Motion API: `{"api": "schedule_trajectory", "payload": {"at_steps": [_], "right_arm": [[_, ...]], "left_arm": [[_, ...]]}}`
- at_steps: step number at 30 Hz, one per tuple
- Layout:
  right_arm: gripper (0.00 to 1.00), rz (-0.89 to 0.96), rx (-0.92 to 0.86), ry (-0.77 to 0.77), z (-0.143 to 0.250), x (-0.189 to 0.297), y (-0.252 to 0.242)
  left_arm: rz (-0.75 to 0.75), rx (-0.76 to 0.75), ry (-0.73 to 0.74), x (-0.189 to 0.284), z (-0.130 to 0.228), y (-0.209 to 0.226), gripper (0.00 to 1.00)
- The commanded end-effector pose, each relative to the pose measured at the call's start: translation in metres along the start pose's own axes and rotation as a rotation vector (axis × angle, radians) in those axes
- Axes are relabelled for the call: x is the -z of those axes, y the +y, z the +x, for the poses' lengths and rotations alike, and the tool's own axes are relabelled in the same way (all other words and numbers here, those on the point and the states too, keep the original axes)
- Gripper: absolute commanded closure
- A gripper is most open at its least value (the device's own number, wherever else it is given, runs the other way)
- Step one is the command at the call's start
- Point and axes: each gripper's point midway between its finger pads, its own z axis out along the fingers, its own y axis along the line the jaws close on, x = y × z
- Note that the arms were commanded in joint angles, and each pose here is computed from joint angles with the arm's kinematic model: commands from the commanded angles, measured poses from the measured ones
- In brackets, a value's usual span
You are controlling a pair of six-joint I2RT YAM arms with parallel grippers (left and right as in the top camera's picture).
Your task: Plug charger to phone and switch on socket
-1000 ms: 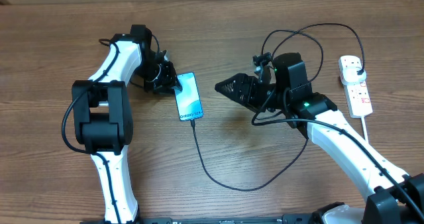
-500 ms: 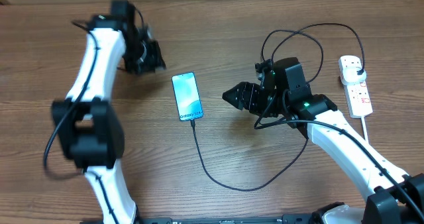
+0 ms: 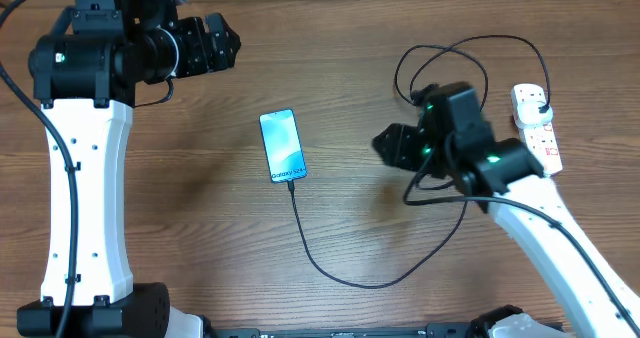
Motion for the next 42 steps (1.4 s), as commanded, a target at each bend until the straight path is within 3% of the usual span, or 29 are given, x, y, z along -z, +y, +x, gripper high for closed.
{"api": "schedule_trajectory", "payload": {"at_steps": [1,4,18,32,42], "right_arm": [[0.83,0.074,-0.019,-0.148,-0.039,0.037,-0.012],[0.96,0.120,-0.073,-0.175,-0.055,0.061,-0.031],[0.96,0.326,-0.370,-0.346,-0.103,0.134,-0.156],[0.96,0.367,-0.614,-0.317,-0.114,0.117,-0.260],[0.96,0.379,-0.639,-0.337,-0.127,0.099,-0.294]], "left_arm": [[-0.009,0.004,0.018,-0.002,0.004,0.002,0.01],[-0.014,0.010,0.036,-0.003,0.008,0.003,0.00],[-0.015,0.012,0.041,-0.004,0.009,0.004,0.00],[-0.018,0.012,0.041,-0.004,0.009,0.004,0.00],[-0.019,0.014,0.045,-0.004,0.010,0.004,0.00]]}}
